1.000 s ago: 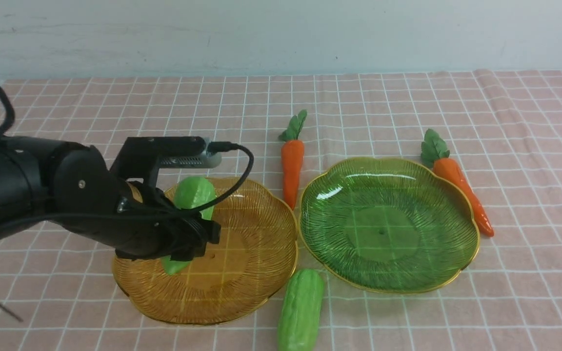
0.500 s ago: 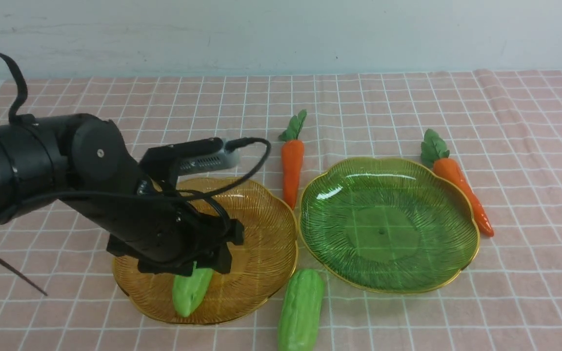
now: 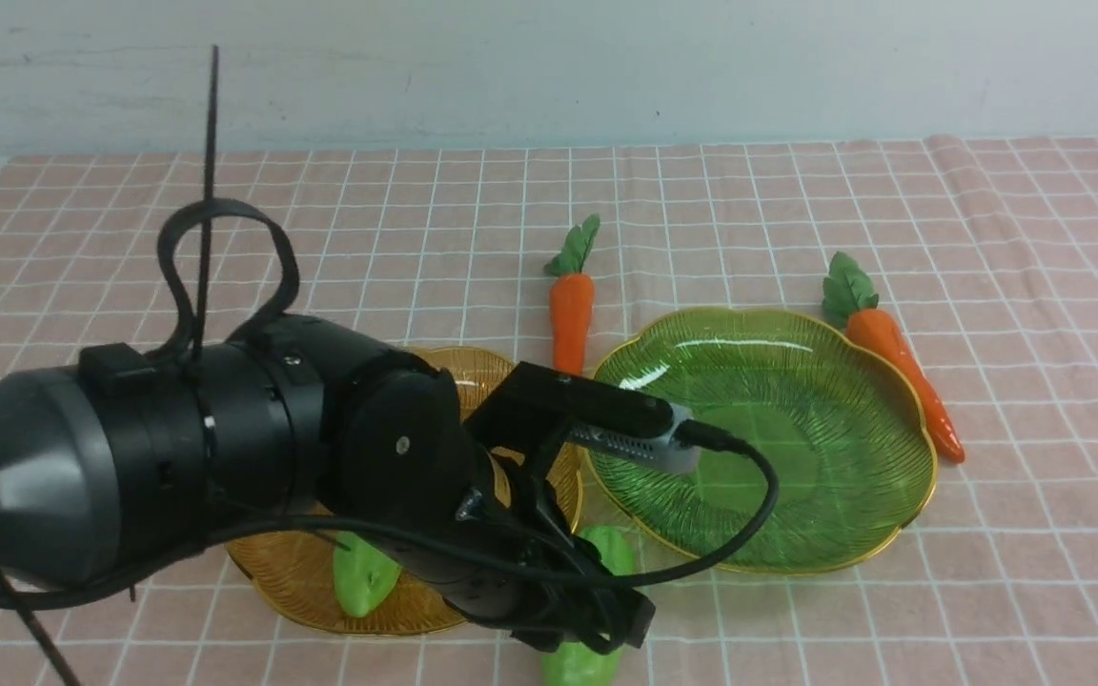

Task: Put different types of vegetables on the plate.
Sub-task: 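Put the green cucumber next to the left plate into that plate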

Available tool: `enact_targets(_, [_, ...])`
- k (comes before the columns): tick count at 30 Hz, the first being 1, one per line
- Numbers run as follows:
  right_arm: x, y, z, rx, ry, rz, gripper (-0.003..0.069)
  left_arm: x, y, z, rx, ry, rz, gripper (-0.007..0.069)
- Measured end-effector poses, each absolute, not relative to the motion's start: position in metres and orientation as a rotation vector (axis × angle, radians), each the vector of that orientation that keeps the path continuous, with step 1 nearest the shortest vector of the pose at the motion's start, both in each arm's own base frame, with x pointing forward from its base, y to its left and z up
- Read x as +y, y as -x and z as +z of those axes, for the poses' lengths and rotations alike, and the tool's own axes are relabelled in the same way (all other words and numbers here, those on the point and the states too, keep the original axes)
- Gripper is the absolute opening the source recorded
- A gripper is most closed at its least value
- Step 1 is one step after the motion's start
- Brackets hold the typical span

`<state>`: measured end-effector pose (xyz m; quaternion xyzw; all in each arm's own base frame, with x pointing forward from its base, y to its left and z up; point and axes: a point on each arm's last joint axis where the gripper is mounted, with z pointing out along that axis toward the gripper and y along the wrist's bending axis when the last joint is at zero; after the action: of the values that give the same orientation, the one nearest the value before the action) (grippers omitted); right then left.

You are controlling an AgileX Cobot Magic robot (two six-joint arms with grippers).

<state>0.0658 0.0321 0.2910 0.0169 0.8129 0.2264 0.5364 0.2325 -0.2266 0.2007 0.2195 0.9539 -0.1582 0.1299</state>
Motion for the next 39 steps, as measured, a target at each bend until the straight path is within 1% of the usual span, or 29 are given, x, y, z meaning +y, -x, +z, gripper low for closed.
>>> enact_targets(1, [0.032, -0.066, 0.291, 1.934, -0.042, 0.543, -0.0015, -0.228, -0.234, 0.196, 2.780, -0.634, -0.457, 0.0463])
enact_targets(2, [0.032, -0.066, 0.291, 1.933, -0.043, 0.547, -0.0015, -0.230, -0.235, 0.190, 2.791, -0.621, -0.460, 0.0510])
enact_targets(4, [0.033, -0.066, 0.291, 1.932, -0.045, 0.552, -0.0015, -0.233, -0.237, 0.184, 2.810, -0.589, -0.479, 0.0545])
enact_targets(6, [0.033, -0.066, 0.291, 1.932, -0.046, 0.554, -0.0015, -0.235, -0.238, 0.177, 2.826, -0.561, -0.497, 0.0557])
enact_targets(13, [0.033, -0.066, 0.291, 1.930, -0.025, 0.541, -0.0015, -0.238, -0.242, 0.163, 2.844, -0.534, -0.496, 0.0549])
enact_targets(17, [0.033, -0.066, 0.292, 1.929, -0.020, 0.539, -0.0015, -0.239, -0.243, 0.157, 2.853, -0.529, -0.487, 0.0507])
enact_targets(19, [0.033, -0.066, 0.292, 1.929, -0.021, 0.540, -0.0015, -0.240, -0.243, 0.155, 2.858, -0.520, -0.489, 0.0430])
enact_targets(24, [0.033, -0.065, 0.293, 1.935, -0.023, 0.551, -0.0015, -0.241, -0.243, 0.156, 2.869, -0.490, -0.513, 0.0313])
enact_targets(27, [0.035, -0.067, 0.304, 1.966, -0.016, 0.577, -0.0015, -0.240, -0.237, 0.165, 2.880, -0.539, -0.533, 0.0302])
enact_targets(31, [0.037, -0.078, 0.321, 2.040, 0.022, 0.570, -0.0015, -0.234, -0.228, 0.204, 2.777, -0.605, -0.597, 0.0301])
enact_targets(32, [0.036, -0.082, 0.327, 2.073, 0.043, 0.552, -0.0015, -0.230, -0.226, 0.219, 2.725, -0.622, -0.606, 0.0301])
enact_targets(33, [0.036, -0.089, 0.331, 2.125, 0.066, 0.527, -0.0014, -0.227, -0.225, 0.227, 2.695, -0.625, -0.606, 0.0301])
enact_targets(36, [0.032, -0.108, 0.335, 2.254, 0.090, 0.466, -0.0014, -0.206, -0.231, 0.253, 2.597, -0.579, -0.570, 0.0301])
enact_targets(39, [0.029, -0.125, 0.344, 2.305, 0.087, 0.427, -0.0014, -0.178, -0.252, 0.260, 2.553, -0.450, -0.492, 0.0301])
